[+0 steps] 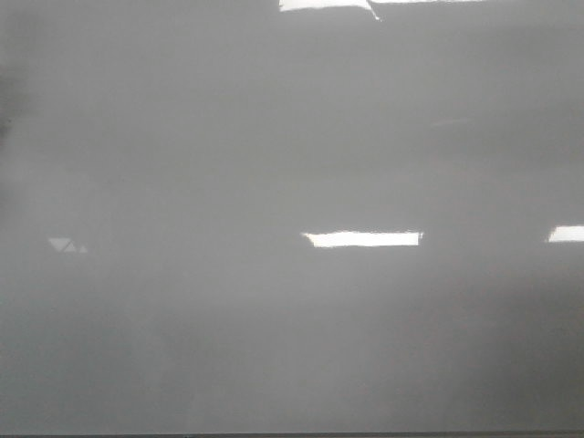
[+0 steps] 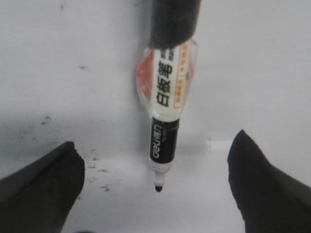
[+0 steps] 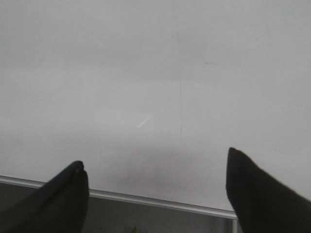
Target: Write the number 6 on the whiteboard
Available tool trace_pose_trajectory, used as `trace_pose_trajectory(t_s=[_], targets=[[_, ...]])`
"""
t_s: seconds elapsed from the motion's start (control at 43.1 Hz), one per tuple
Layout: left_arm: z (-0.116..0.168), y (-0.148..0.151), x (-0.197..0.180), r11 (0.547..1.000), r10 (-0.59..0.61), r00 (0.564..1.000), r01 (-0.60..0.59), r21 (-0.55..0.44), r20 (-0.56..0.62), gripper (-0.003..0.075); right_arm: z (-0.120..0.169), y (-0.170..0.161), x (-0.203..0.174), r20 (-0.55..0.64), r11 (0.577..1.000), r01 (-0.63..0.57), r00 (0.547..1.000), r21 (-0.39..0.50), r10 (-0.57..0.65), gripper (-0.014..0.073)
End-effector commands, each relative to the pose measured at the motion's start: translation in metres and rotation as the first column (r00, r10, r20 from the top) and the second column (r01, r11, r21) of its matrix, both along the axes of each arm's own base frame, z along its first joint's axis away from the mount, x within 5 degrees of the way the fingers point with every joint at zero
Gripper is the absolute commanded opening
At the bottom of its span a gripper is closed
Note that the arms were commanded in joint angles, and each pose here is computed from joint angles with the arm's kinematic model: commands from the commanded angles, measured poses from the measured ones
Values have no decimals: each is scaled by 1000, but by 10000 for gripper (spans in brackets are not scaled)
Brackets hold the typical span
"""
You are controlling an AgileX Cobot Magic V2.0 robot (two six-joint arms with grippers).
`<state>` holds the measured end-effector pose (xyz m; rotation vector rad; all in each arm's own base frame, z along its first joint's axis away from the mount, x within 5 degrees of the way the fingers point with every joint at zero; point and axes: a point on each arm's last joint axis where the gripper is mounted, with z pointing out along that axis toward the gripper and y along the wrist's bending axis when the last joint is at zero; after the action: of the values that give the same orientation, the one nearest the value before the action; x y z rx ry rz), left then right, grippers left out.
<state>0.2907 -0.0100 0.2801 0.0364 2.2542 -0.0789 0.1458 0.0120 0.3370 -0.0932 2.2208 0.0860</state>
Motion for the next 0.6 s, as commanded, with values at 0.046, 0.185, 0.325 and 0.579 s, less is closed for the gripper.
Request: trace_pose_trajectory(t_s=[0.046, 0.185, 0.325, 0.579], targets=[[20, -4, 11, 1000, 18, 987, -15, -21, 163, 584, 14, 0, 4, 93, 1000, 2, 996, 6, -2, 601], [13, -6, 18, 1000, 16, 987, -14, -19, 159, 562, 14, 0, 4, 93, 1000, 2, 996, 6, -2, 601], [9, -5, 23, 1000, 22, 985, -19, -18, 170, 467, 14, 0, 4, 93, 1000, 2, 996, 6, -2, 601], [3, -5, 28, 1000, 27, 985, -24, -16, 173, 230, 14, 0, 4, 93, 1000, 2, 996, 6, -2, 601]])
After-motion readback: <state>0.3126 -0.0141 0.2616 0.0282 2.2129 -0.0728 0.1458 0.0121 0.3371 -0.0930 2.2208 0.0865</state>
